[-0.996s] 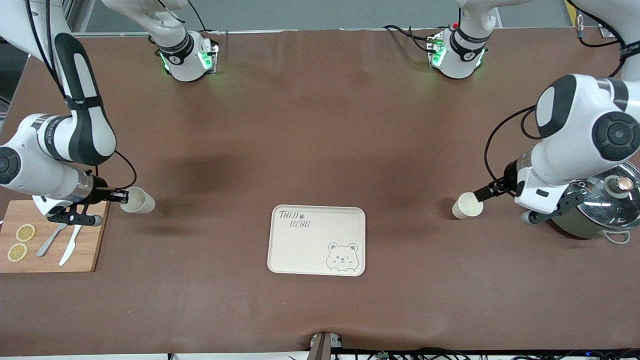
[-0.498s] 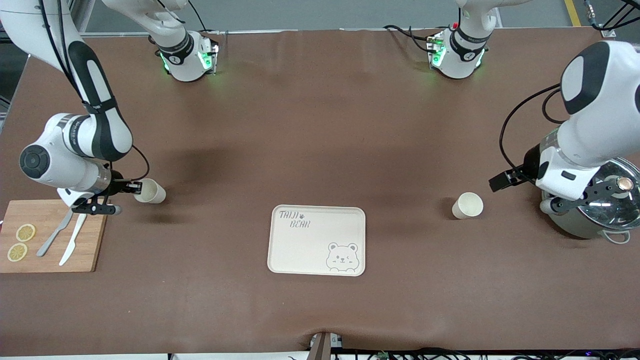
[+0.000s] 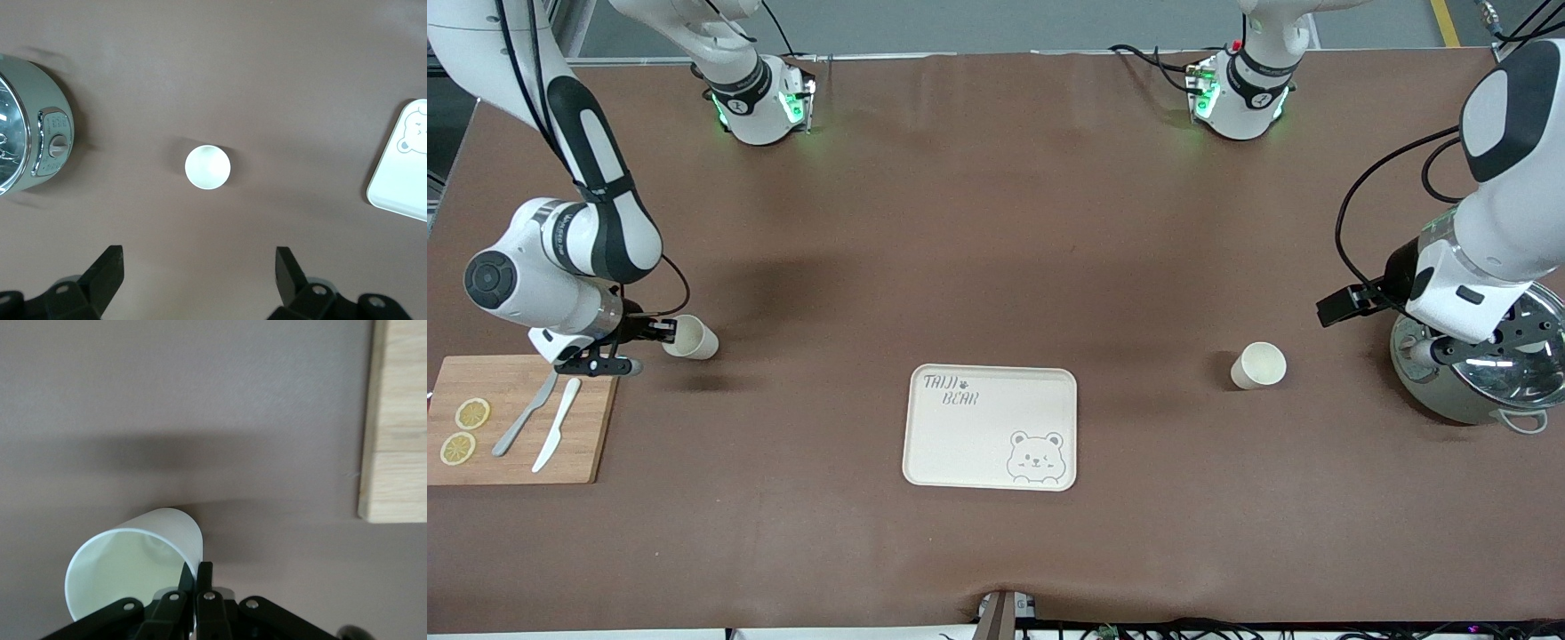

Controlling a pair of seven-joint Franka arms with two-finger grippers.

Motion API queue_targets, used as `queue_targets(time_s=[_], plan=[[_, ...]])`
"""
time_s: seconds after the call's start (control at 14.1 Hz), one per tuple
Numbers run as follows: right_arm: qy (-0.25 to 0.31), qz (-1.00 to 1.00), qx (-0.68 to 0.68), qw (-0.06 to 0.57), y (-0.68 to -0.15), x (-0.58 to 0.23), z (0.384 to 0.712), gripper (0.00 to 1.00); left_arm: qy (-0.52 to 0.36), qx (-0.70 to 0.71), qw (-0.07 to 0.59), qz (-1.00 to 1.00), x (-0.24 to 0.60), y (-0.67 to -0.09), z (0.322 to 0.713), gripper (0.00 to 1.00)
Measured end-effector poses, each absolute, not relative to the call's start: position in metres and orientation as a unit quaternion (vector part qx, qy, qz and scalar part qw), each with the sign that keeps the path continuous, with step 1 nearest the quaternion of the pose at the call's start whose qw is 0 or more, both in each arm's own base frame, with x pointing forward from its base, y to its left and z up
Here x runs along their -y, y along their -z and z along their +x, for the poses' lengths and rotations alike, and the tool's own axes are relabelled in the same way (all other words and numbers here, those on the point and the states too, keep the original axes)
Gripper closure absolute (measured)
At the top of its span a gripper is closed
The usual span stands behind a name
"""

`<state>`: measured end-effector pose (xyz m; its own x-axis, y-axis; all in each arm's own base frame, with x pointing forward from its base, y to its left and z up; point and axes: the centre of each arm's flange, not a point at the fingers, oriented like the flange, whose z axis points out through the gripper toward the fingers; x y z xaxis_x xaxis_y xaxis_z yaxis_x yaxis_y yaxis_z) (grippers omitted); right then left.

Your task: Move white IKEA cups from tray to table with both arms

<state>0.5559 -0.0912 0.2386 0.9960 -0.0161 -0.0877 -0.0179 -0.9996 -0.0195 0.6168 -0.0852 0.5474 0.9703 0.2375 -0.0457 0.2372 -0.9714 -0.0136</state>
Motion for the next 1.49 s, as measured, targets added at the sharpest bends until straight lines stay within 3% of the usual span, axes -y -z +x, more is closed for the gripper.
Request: queue_targets(time_s=[0.36,0.71,1.07,1.28,1.49], plan=[[-0.038,-0.999,-0.008,0.010,-0.236,0.108,0.553,0.94,-0.022,0.119,0.007,-0.993,0.085,-0.562,0.609,0.00],[-0.062,-0.998,0.004,0.018,-0.244,0.102,0.558,0.45,-0.007,0.112,0.008,-0.994,0.089,-0.585,0.598,0.00],[0.008,-0.998,0.051,0.021,-0.359,0.068,0.632,0.00,-0.001,0.061,0.013,-0.998,0.092,-0.603,0.582,0.00],[0.015,-0.994,0.103,0.036,-0.435,0.010,0.653,0.00,0.011,0.048,0.015,-0.999,0.093,-0.598,0.577,0.00],[0.032,-0.992,0.117,0.035,-0.499,-0.003,0.650,0.00,0.021,0.041,0.015,-0.999,0.088,-0.597,0.577,0.00]])
